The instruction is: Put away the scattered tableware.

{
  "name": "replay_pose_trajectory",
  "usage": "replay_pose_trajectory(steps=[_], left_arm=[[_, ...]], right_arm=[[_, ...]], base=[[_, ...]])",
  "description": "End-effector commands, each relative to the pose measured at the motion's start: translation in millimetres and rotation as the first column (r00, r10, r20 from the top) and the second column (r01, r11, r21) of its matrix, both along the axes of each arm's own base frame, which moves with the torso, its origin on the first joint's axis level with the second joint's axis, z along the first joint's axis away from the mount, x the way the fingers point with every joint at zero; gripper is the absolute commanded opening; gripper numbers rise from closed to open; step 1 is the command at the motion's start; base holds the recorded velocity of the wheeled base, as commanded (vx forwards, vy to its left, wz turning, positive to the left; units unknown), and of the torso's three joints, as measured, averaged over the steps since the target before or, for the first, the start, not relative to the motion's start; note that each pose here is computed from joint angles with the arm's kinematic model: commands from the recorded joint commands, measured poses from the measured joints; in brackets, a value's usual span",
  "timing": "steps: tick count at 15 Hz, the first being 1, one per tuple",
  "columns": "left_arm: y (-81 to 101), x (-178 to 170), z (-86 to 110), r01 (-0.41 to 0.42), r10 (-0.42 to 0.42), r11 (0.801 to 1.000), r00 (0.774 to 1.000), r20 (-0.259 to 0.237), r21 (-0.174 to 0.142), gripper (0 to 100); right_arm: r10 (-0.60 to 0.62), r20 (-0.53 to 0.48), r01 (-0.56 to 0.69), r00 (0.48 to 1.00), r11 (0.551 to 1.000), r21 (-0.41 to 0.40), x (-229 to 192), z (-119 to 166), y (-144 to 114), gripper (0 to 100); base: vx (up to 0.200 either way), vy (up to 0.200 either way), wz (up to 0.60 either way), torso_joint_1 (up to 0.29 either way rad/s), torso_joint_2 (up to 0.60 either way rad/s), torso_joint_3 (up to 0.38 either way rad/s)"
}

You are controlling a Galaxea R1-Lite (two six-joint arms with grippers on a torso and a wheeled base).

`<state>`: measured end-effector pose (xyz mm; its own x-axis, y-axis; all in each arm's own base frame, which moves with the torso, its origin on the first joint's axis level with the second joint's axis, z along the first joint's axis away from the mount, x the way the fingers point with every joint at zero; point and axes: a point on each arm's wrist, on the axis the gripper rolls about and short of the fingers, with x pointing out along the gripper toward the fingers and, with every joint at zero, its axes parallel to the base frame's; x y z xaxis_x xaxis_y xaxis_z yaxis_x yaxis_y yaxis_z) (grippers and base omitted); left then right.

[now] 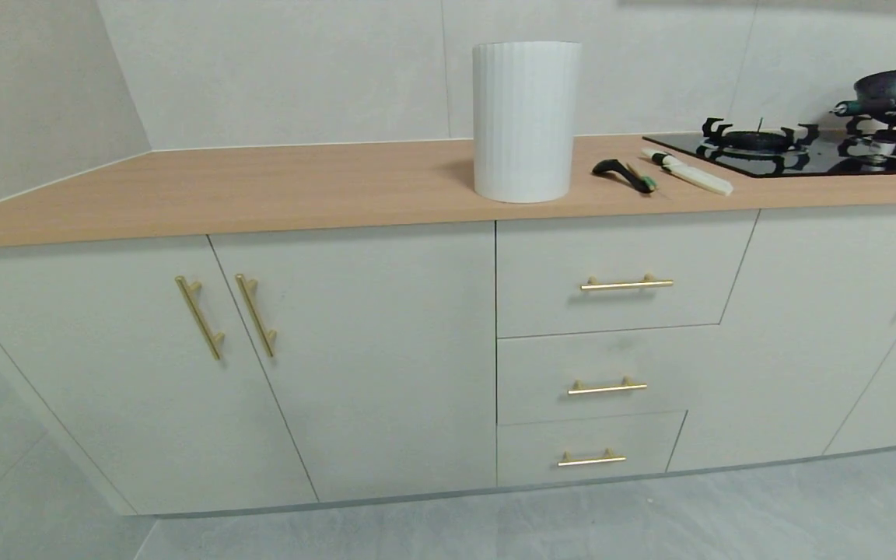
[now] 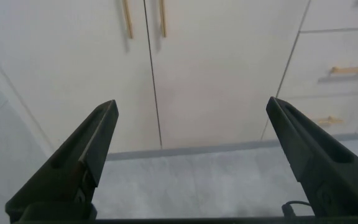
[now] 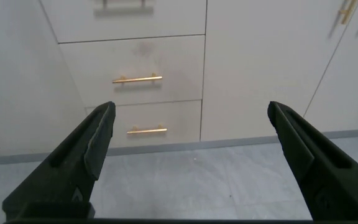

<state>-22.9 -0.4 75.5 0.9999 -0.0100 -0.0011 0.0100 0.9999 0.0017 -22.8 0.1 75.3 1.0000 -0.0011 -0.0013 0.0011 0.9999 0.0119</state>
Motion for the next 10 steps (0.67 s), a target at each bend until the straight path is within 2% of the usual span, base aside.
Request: replay_pose_trajectory(steps=[1,2,5,10], left_arm=[[0.0,0.1,0.3,0.001,-0.001,1.0,1.0,0.0,0.0,100],[0.0,0.2,-0.2,-0.002,0.002,1.0,1.0,-0.002,0.0,100],[0.0,0.1,0.3,0.001,-0.001,1.0,1.0,0.0,0.0,100],[0.0,0.2,-0.2,0.001,-0.001,1.0,1.0,-0.002,0.0,100]], right_arm=[[0.0,-0.002,0.0,1.0,1.0,0.0,0.1,0.1,0.0,100],[0.001,-0.002,-0.001,1.0,1.0,-0.001,0.1,0.1,0.0,100],[0.0,0.0,0.0,1.0,1.0,0.0,0.0,0.0,0.0,100],[0.0,0.0,0.0,1.0,1.0,0.0,0.0,0.0,0.0,100]], base=[[0.0,0.0,0.0,0.0,0.0,0.0],[0.0,0.0,0.0,0.0,0.0,0.0],[0.0,0.0,0.6,0.009,0.0,-0.001],[0.0,0.0,0.0,0.0,0.0,0.0]])
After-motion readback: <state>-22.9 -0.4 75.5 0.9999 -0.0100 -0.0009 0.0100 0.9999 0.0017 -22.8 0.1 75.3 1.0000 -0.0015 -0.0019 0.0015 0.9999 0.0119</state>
